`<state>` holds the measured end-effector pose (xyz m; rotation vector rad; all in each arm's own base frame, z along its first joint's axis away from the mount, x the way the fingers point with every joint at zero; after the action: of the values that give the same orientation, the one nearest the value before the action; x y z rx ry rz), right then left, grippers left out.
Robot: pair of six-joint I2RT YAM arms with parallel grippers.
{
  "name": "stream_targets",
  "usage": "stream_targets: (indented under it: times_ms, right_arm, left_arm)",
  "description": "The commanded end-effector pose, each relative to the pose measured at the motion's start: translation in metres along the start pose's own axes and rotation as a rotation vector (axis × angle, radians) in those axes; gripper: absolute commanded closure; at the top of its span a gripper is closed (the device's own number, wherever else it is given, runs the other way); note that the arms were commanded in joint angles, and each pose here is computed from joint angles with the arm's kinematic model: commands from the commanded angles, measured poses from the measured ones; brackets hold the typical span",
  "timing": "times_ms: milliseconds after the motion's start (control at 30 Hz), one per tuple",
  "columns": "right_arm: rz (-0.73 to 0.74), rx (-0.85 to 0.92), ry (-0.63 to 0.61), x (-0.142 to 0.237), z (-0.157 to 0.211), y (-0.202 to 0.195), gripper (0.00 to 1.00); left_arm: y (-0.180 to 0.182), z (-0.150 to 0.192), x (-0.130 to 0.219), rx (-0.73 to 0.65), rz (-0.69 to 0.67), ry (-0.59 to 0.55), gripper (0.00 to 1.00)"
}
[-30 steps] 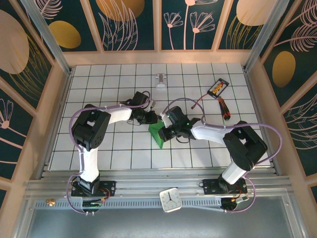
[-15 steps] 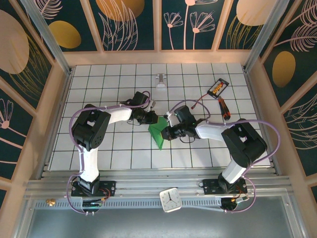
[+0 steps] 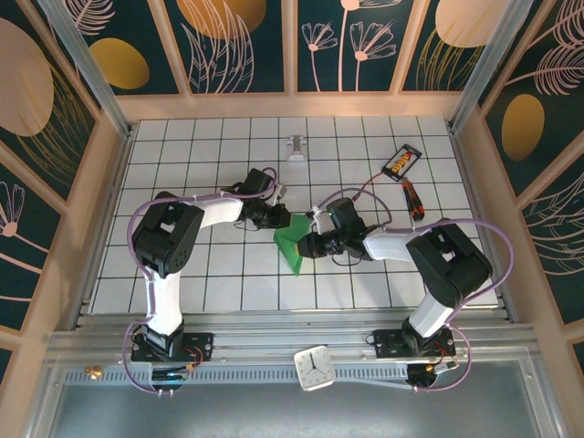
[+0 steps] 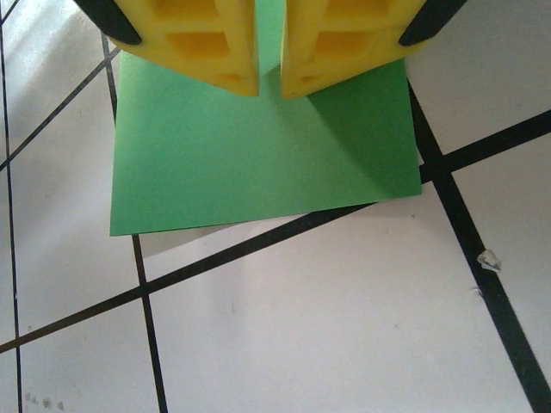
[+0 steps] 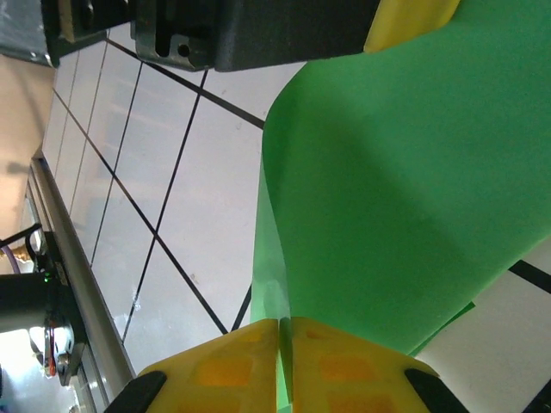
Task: Fold a paper plane with a square sheet of paper (pick it up from the middle)
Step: Third fold the triangle at the center of the table.
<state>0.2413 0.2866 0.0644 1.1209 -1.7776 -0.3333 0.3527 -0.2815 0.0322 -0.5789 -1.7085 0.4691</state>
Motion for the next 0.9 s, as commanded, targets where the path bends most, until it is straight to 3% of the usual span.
stream_targets:
  times_ms: [0, 867]
  right_arm:
    - [-0.032, -0.022, -0.046, 0.004, -0.005, 0.002, 0.86]
    - [-0.125, -0.134, -0.160, 0.014, -0.010, 0.007, 0.84]
  left_arm:
    - [0.015, 0.012, -0.008, 0.013, -0.044, 0.041, 0.84]
    - [0.017, 0.013, -0.009, 0.016, -0.048, 0.043, 0.86]
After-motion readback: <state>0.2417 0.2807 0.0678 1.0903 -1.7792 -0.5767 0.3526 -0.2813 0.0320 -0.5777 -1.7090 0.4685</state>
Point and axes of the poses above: each hand's point on the last joint's axis, 136 mm out from that joint toward the fingers, its own x axis back along the fingers, its own y axis along the line the jaws close on, z = x × y, the point moved 2 cm from there along x, back along the fingers, and after that the axes turned 7 degrees about x, right-handed, at the moved point
